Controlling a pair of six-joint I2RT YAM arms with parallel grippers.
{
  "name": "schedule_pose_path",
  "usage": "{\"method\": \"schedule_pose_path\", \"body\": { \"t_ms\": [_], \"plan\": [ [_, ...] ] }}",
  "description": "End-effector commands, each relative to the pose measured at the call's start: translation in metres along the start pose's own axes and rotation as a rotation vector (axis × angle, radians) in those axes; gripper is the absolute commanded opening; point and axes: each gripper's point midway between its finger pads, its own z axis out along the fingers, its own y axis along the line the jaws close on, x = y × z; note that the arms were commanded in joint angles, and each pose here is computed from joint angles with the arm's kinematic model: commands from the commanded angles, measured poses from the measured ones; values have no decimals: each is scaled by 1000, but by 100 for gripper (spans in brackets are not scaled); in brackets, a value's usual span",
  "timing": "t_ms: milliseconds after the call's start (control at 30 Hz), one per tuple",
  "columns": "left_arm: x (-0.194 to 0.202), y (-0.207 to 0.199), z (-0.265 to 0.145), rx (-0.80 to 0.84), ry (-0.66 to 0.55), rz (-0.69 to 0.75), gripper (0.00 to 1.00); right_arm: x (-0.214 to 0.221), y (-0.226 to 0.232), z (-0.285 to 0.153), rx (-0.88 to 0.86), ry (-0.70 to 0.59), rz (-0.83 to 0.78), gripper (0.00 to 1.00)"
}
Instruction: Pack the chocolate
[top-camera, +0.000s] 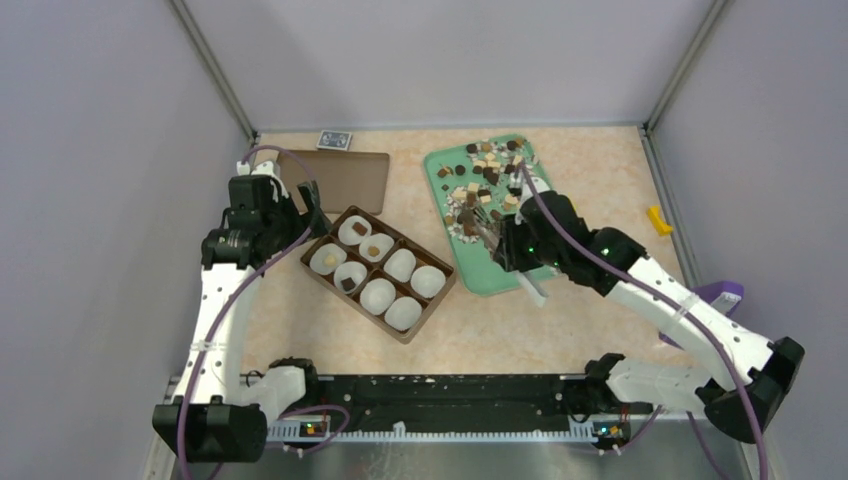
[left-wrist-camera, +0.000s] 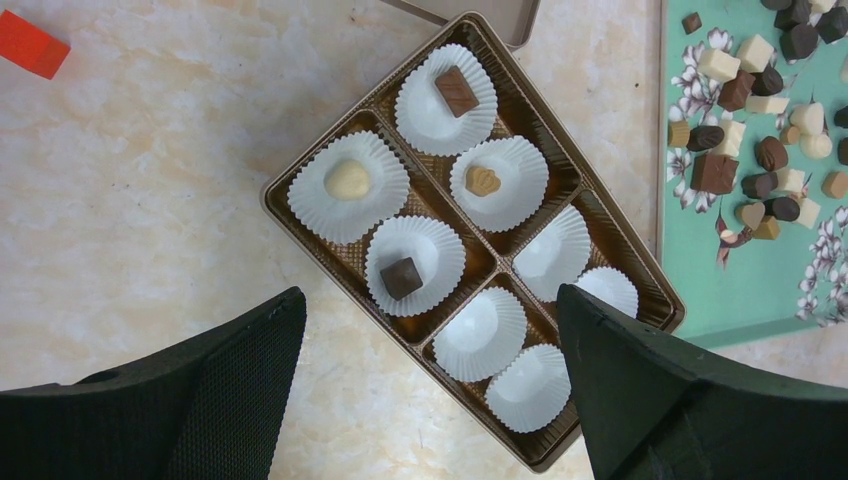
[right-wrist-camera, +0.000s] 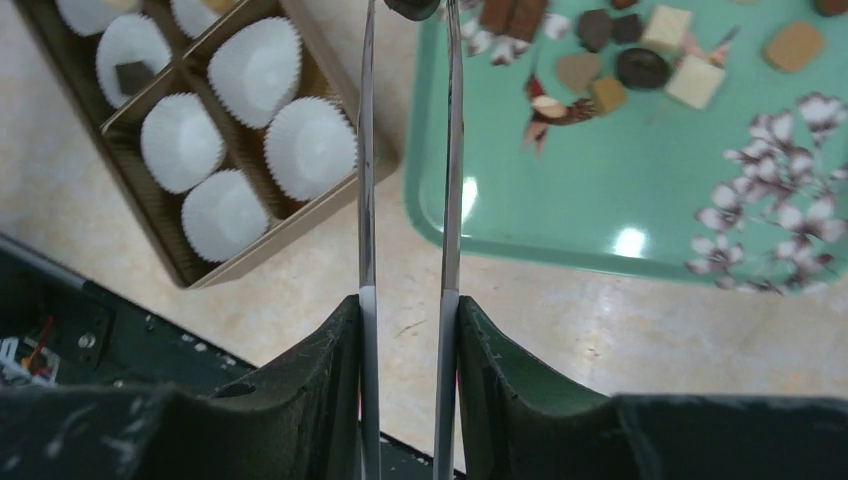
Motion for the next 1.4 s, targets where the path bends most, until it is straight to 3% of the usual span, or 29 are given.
{"method": "schedule_pose_path", "body": {
  "t_ms": [0, 167, 267, 767, 1367],
  "plan": [
    [-12, -5, -9, 12, -58, -7, 99, -7, 66, 7, -164, -23, -72, 10],
    [-14, -3, -11, 2, -61, 9, 99, 24, 138, 15, -345, 20, -245, 14],
    [-14, -1, -12, -7, -60, 14, 99, 42, 159, 21, -388, 52, -319, 15],
    [-7, 1, -7, -11, -40, 11, 99, 71, 174, 55, -395, 98, -360, 16],
    [-4, 3, -4, -18, -33, 19, 99, 93, 172, 72, -376, 161, -358, 25]
  ]
}}
